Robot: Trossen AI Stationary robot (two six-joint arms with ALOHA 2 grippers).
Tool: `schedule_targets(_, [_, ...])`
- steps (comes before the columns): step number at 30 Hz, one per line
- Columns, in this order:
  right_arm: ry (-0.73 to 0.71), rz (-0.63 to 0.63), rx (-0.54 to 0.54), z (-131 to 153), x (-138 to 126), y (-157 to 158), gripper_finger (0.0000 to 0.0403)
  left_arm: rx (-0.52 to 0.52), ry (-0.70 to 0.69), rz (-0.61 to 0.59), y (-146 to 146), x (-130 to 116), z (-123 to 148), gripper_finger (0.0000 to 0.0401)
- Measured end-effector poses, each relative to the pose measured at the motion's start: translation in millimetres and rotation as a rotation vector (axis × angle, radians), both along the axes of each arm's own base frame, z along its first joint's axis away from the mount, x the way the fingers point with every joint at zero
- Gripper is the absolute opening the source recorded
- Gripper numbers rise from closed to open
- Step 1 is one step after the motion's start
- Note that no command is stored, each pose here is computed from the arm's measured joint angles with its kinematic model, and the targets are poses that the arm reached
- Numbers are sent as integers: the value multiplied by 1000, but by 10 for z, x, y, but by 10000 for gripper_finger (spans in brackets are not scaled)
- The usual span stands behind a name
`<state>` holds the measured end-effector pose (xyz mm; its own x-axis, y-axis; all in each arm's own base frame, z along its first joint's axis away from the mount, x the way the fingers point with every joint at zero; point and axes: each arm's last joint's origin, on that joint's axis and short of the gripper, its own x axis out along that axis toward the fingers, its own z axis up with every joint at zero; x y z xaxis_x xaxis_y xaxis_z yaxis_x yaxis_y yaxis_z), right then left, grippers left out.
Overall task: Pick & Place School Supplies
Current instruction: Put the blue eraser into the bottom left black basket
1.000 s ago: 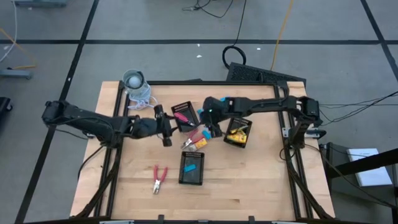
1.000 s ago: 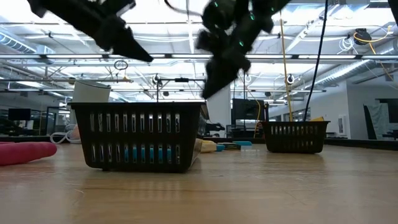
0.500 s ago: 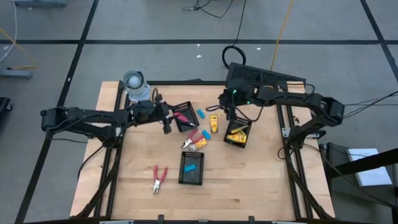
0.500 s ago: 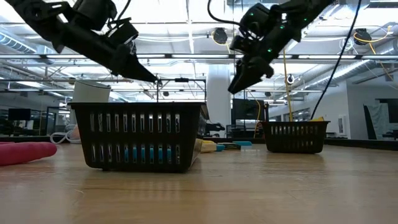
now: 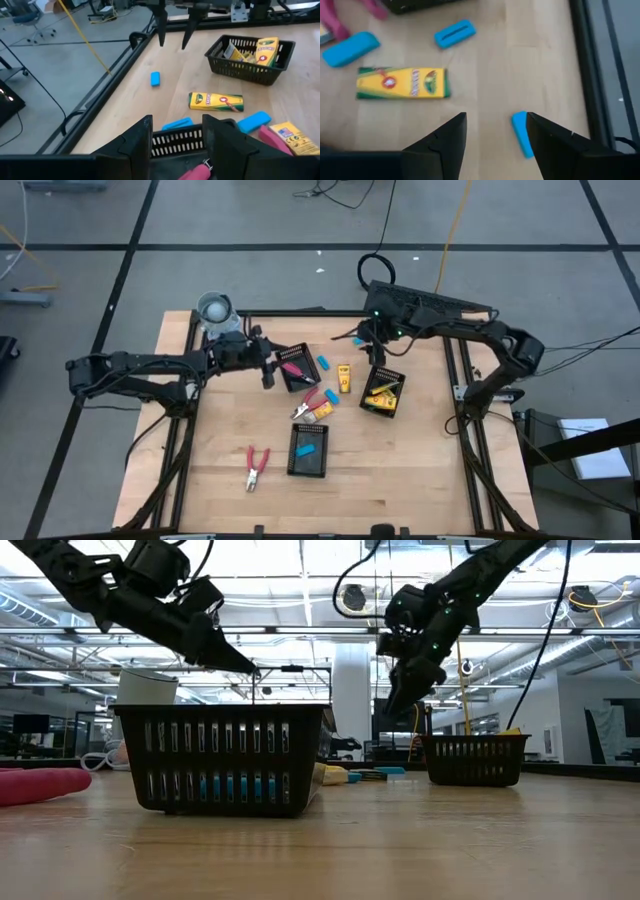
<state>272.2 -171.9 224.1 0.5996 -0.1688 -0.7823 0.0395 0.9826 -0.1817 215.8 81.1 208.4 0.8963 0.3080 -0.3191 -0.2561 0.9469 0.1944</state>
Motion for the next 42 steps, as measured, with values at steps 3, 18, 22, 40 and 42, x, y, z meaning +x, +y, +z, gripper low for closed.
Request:
schedule_targets(3, [11,-3,29,-23,43,-74,183,-5,-13,-17,17,-4,10,177])
schedule_targets(18, [225,-66,175,-295,210,-565,192,-2,-13,-34,26,-7,11,177])
schedule_targets(22, [266,-100,165,-393,166,-658,214,4,-11,-41,27,-8,10,177])
schedule_targets(40, [270,-102,137,-372,183,-761,233,19,-23,-62,25,-2,24,177])
schedule_targets(42, [271,-101,137,-392,190,-767,233,19,-27,-63,25,0,27,177])
